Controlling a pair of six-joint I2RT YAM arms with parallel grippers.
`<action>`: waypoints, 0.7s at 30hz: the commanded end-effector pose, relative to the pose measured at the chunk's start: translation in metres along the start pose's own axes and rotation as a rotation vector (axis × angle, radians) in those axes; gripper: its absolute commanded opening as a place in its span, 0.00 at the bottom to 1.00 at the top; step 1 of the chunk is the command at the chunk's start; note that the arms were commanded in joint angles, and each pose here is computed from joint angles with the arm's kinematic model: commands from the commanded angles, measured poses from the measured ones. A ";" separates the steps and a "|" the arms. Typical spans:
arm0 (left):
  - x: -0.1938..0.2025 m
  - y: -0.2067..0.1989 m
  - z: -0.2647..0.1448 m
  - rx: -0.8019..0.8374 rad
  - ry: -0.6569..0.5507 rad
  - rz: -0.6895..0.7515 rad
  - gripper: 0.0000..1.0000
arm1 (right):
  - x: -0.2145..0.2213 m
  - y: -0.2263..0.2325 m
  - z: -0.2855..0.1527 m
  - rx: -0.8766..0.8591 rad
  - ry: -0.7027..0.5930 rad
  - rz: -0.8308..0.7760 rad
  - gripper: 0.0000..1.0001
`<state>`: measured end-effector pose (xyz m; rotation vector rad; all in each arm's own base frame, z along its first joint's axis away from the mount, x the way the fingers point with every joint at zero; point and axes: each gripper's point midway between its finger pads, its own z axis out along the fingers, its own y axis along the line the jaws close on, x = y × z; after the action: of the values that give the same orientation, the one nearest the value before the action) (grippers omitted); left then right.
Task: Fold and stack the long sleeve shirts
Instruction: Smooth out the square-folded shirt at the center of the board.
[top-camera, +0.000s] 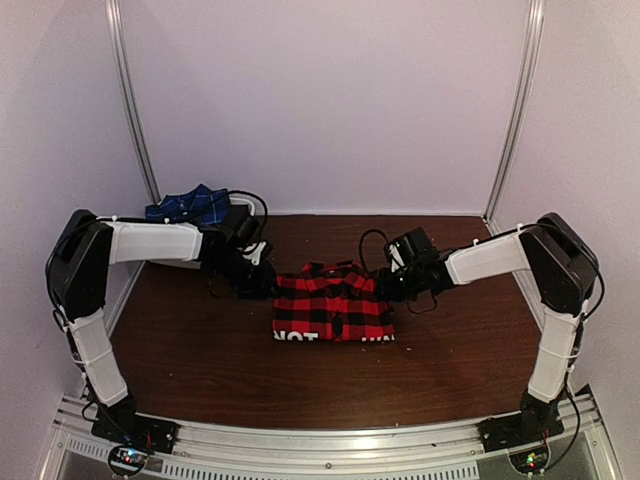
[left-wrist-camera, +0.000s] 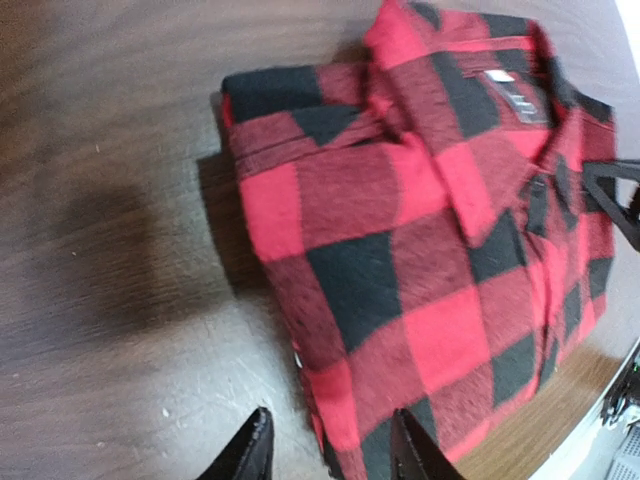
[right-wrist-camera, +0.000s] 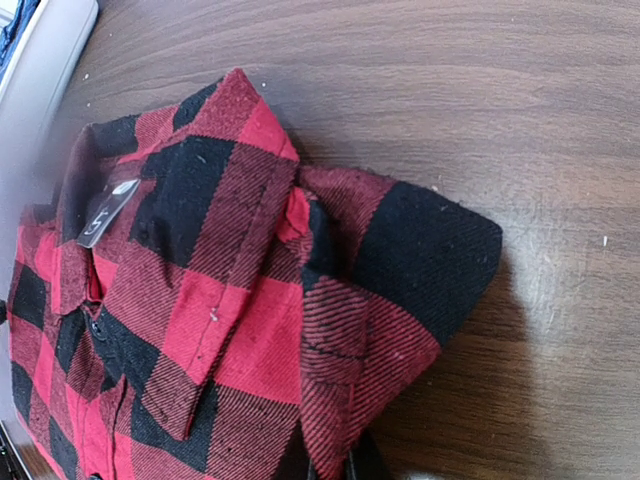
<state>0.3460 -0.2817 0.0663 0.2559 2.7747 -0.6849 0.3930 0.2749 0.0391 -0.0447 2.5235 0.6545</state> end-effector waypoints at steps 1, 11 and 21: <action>-0.006 -0.032 -0.041 0.069 -0.085 0.054 0.37 | -0.001 -0.015 0.000 0.054 -0.007 -0.003 0.08; 0.061 -0.056 0.018 0.134 0.066 0.070 0.21 | -0.004 -0.021 -0.001 0.077 -0.010 -0.012 0.08; 0.059 -0.067 0.020 0.139 0.046 0.074 0.23 | -0.012 -0.032 -0.002 0.162 0.006 -0.088 0.08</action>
<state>0.2659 -0.3280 0.0274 0.4032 2.8500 -0.8086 0.3966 0.2631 0.0367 -0.0838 2.5417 0.5632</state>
